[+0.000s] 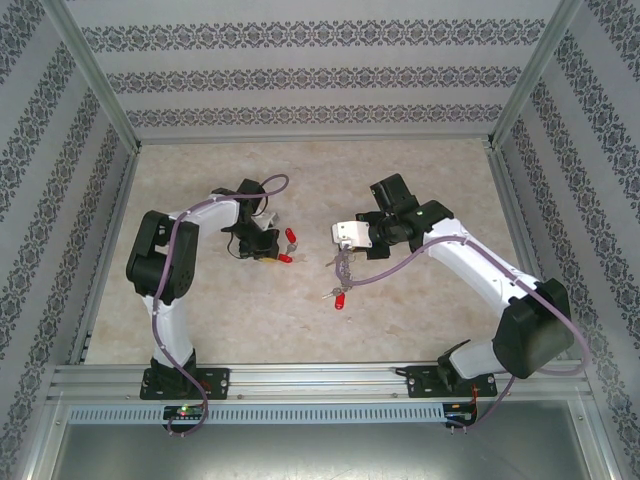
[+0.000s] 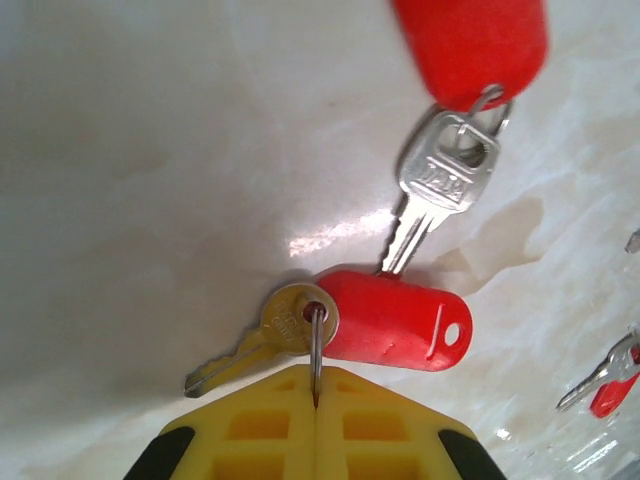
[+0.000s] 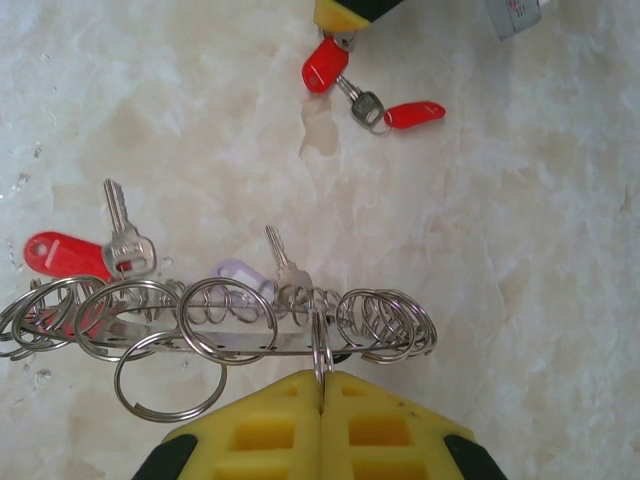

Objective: Put the keys on the keyring

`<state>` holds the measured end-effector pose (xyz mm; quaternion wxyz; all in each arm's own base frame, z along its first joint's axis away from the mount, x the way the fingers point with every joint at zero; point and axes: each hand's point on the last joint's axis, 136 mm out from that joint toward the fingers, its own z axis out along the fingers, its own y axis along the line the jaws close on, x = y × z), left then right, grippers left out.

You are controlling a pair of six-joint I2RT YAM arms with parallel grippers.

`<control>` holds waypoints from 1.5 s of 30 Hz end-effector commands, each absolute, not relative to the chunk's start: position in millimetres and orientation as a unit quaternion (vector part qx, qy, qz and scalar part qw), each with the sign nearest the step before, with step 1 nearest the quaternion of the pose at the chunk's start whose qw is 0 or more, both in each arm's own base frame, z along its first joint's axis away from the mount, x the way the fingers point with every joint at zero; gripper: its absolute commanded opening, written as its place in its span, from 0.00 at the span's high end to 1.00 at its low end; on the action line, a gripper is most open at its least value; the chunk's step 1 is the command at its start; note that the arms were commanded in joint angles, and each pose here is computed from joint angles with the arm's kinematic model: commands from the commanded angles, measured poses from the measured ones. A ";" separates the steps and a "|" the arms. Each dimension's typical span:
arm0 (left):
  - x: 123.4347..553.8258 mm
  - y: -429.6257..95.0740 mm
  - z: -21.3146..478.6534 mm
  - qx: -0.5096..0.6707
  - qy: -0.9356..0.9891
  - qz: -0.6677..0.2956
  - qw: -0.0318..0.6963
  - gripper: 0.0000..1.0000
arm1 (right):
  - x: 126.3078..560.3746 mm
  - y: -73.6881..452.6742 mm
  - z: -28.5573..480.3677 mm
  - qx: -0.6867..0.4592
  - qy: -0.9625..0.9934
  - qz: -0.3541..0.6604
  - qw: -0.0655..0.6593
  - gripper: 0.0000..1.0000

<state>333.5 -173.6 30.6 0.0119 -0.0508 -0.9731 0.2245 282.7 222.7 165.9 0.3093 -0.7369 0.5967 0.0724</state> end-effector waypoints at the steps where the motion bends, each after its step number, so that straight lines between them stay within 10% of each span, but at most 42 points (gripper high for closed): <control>1: 337.5 -180.8 75.8 -0.161 -0.956 0.236 -0.072 1.00 | 273.9 230.4 176.4 -0.727 0.592 0.114 0.330 1.00; 15: 327.0 -231.6 219.7 -0.550 -0.690 0.222 -0.415 1.00 | 253.0 272.5 210.1 -0.688 0.560 0.302 0.350 1.00; 45: 282.5 -295.6 225.4 -0.707 -0.493 0.234 -0.450 1.00 | 257.0 275.6 226.5 -0.652 0.569 0.333 0.375 1.00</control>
